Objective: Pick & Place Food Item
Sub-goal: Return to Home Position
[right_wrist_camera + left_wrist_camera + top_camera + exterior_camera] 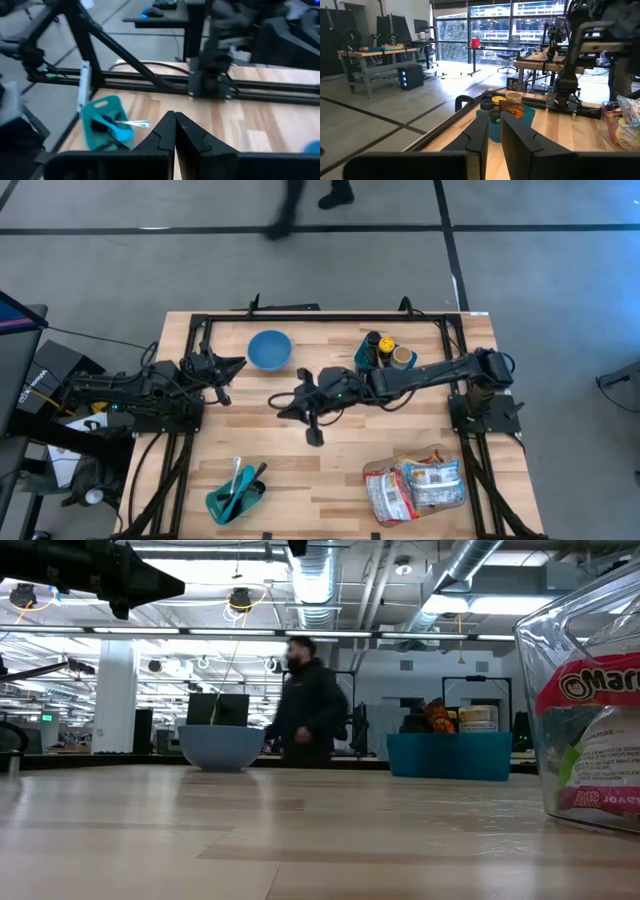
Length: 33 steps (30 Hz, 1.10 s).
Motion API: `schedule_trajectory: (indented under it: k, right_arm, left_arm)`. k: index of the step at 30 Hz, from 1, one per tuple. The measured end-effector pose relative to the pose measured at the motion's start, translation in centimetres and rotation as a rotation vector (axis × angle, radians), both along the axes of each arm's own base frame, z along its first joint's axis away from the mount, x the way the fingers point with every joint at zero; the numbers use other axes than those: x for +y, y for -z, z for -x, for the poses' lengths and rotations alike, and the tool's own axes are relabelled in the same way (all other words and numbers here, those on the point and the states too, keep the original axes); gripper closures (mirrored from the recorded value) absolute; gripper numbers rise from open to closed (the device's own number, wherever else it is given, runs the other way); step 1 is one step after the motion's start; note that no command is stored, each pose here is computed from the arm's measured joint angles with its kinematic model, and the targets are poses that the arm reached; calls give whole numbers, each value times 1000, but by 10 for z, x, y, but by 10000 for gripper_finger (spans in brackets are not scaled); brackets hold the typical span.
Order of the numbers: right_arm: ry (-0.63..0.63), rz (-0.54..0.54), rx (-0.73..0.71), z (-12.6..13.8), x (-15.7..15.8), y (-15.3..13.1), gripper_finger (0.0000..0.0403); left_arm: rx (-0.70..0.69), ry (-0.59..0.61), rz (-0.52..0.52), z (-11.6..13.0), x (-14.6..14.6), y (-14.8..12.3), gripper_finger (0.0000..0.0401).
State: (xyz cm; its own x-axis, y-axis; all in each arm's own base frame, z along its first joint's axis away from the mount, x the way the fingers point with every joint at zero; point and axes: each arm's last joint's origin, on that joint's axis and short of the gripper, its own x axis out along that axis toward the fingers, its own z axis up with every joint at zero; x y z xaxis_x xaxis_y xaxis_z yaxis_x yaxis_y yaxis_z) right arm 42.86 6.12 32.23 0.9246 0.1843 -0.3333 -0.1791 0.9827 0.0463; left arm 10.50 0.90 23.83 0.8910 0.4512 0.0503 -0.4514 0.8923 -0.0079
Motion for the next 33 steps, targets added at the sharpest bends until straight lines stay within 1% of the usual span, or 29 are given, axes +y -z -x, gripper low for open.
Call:
schedule_trajectory:
  k: [8,12,14,17,19,21,25,28,33]
  right_arm:
    - [96,0,30,-5,-40,6,403]
    - [128,0,38,-8,-53,11,403]
    - [134,-2,20,-13,-56,13,403]
    - [141,-8,72,-16,-58,27,403]
    - [145,-18,62,-24,-58,35,403]
    - [151,-27,116,-24,-58,45,403]
    - [154,-38,114,-27,-58,48,403]
    - [160,-48,161,-26,-58,55,403]
    - [169,-75,165,-26,-57,53,403]
  left_arm:
    - [0,0,0,0,0,0,357]
    - [0,0,0,0,0,0,357]
    - [0,0,0,0,0,0,357]
    - [2,0,0,0,0,0,357]
    - [3,0,0,0,0,0,357]
    - [3,0,0,0,0,0,357]
    - [9,0,-1,-1,0,1,357]
    - [13,0,-1,-2,0,1,357]
    - [12,0,-1,-2,0,1,357]
